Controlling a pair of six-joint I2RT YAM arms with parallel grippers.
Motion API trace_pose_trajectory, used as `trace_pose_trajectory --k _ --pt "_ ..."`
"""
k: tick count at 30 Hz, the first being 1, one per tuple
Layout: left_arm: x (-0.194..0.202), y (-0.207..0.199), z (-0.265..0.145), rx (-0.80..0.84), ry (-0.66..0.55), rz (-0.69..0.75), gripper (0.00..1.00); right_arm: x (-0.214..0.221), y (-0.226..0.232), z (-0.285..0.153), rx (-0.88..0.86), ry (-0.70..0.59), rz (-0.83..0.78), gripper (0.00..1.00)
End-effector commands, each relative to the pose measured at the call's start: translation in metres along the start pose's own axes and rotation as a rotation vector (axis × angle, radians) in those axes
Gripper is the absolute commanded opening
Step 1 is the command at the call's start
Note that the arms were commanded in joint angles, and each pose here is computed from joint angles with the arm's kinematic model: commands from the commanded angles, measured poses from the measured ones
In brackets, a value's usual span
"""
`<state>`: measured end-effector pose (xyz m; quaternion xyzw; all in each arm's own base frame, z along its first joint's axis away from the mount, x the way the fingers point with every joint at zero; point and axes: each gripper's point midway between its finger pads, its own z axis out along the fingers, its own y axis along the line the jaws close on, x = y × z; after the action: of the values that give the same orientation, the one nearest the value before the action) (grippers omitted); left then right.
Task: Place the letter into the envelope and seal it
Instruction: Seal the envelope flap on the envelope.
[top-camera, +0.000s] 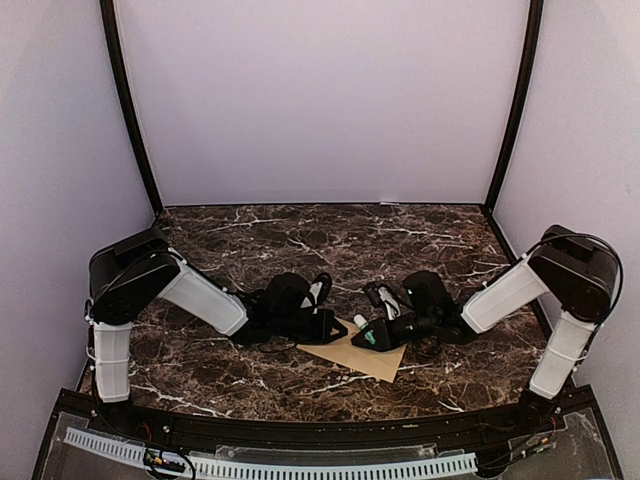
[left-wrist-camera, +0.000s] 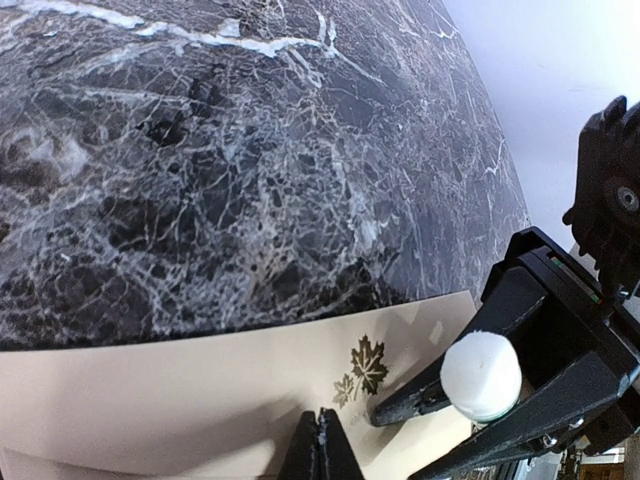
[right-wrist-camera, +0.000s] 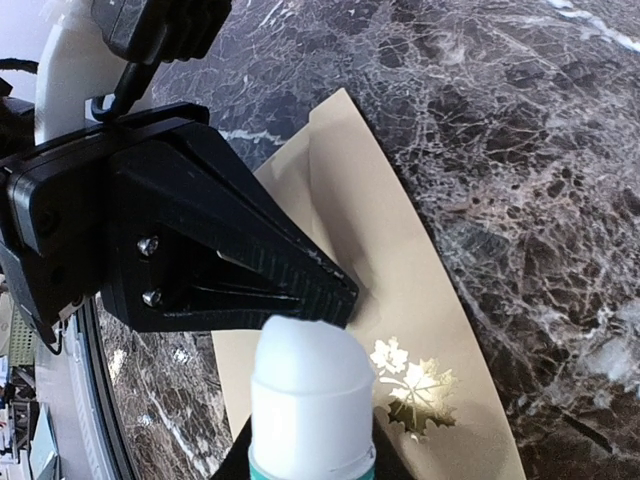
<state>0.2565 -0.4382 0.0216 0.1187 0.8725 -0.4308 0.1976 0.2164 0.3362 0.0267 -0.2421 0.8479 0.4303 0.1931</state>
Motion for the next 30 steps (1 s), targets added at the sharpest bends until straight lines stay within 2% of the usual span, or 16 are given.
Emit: trace_pose_trajectory --k 1,14,30 --pt "0.021 0.024 -0.002 -0.073 0.067 -0.021 0.0 0.017 -0.019 -0.008 0.081 0.033 0.021 0.0" --pt "0.017 0.017 -0.001 -0.057 0.068 -0.012 0.0 0.007 0.001 0.017 0.007 0.051 0.0 0.0" --pt "0.017 0.019 -0.006 -0.077 0.067 -0.001 0.0 0.016 -0.038 -0.023 0.154 0.009 0.063 0.0"
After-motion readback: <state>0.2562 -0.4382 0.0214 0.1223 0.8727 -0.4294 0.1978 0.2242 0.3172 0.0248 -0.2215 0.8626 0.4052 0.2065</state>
